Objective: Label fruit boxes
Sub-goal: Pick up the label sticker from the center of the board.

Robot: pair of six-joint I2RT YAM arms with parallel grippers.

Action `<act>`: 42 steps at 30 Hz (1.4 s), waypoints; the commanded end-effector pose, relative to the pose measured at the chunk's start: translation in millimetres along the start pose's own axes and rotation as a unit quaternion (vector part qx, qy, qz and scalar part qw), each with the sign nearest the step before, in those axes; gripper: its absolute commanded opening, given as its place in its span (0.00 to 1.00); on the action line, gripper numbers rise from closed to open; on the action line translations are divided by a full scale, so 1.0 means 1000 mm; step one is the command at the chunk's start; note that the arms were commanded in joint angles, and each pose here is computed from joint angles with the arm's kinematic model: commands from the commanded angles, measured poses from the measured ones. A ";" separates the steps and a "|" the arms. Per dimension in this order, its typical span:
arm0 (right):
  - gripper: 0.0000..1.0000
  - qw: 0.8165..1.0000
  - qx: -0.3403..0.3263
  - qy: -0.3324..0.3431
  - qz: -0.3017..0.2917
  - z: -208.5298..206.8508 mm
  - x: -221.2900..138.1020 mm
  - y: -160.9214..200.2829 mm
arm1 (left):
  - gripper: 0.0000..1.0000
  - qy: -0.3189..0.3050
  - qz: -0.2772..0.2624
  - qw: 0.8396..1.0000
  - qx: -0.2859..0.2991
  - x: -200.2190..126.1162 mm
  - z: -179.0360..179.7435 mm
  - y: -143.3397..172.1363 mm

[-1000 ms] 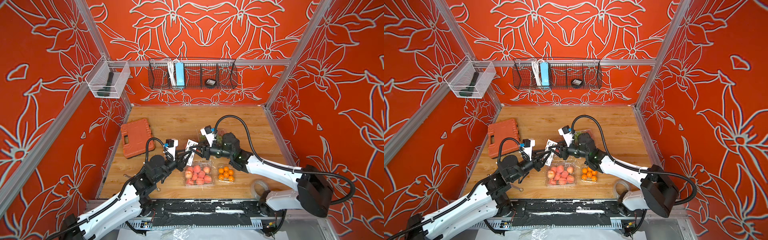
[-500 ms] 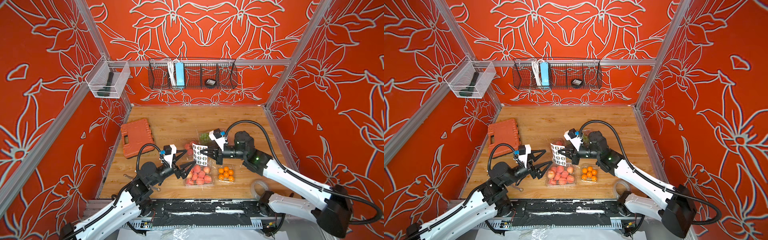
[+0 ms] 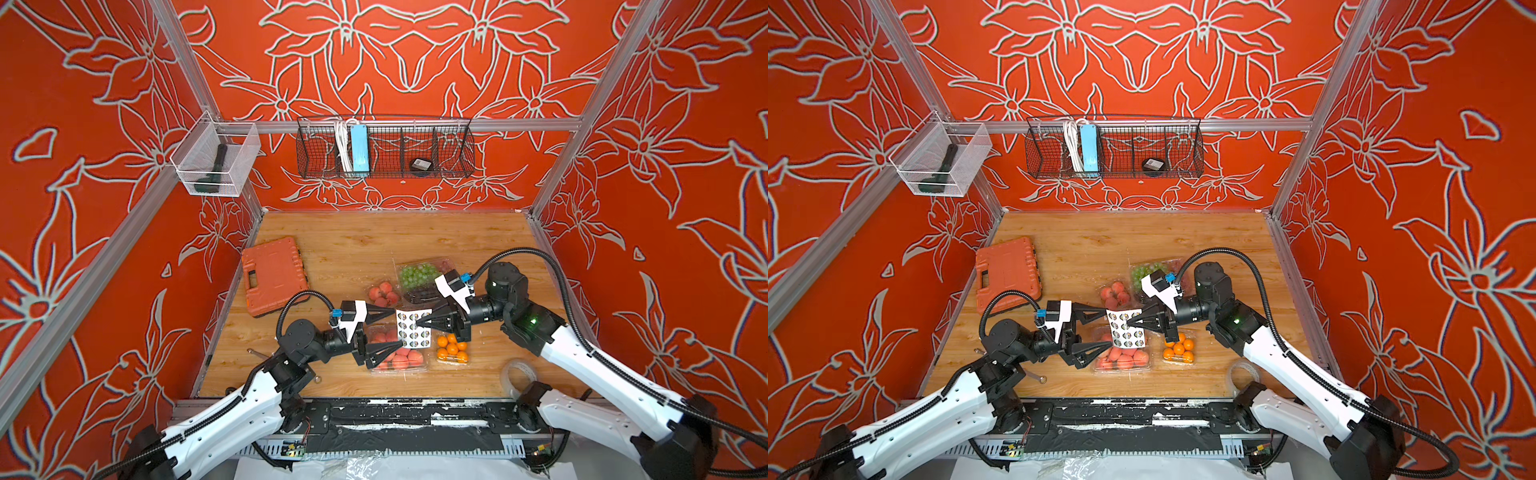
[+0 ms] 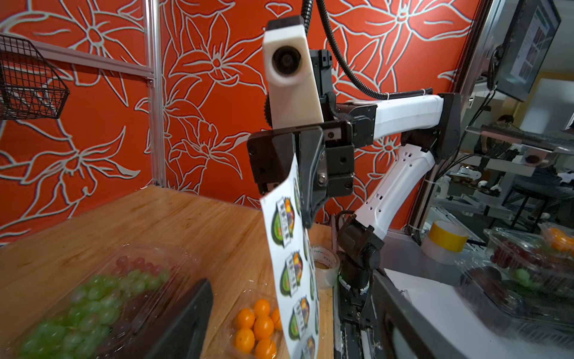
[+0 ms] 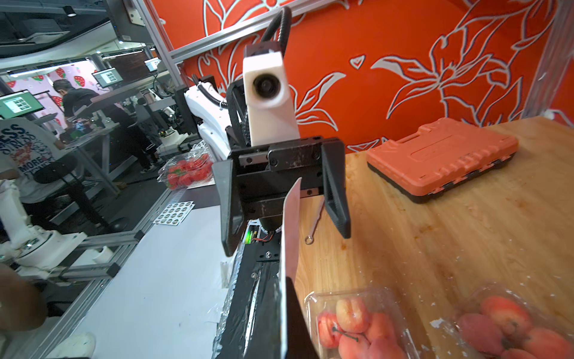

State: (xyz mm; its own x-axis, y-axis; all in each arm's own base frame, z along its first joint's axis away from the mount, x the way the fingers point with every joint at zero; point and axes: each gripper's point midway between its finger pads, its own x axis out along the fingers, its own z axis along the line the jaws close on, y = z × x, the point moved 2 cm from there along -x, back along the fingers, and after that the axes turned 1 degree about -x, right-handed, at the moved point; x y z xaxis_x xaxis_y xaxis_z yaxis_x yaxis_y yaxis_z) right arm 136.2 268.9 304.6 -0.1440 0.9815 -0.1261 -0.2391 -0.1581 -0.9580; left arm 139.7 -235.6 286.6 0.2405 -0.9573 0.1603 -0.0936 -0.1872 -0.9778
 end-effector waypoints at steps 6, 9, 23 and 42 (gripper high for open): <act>0.00 1.000 -0.005 -0.017 -0.002 0.004 -0.001 0.005 | 0.50 0.027 -0.040 0.998 0.030 0.000 -0.011 -0.026; 0.00 1.000 -0.004 -0.016 -0.002 0.002 0.000 0.004 | 0.41 0.018 -0.042 0.999 0.026 0.002 -0.006 -0.026; 0.00 1.000 0.004 -0.001 0.003 -0.006 0.002 0.008 | 0.07 0.031 -0.032 0.999 0.020 0.008 -0.007 -0.028; 0.94 0.979 -0.027 0.165 -0.114 -0.031 -0.024 -0.004 | 0.00 0.035 -0.035 0.999 0.007 0.010 -0.001 -0.026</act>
State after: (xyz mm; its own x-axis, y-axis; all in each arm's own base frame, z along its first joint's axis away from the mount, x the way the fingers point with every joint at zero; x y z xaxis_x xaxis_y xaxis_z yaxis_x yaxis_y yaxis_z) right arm 166.6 250.7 272.2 0.1953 0.9763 -0.0932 -0.2653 -0.0388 -0.9634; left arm 150.5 -241.1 295.6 0.2296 -0.9569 0.1781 -0.1028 -0.2058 -0.9732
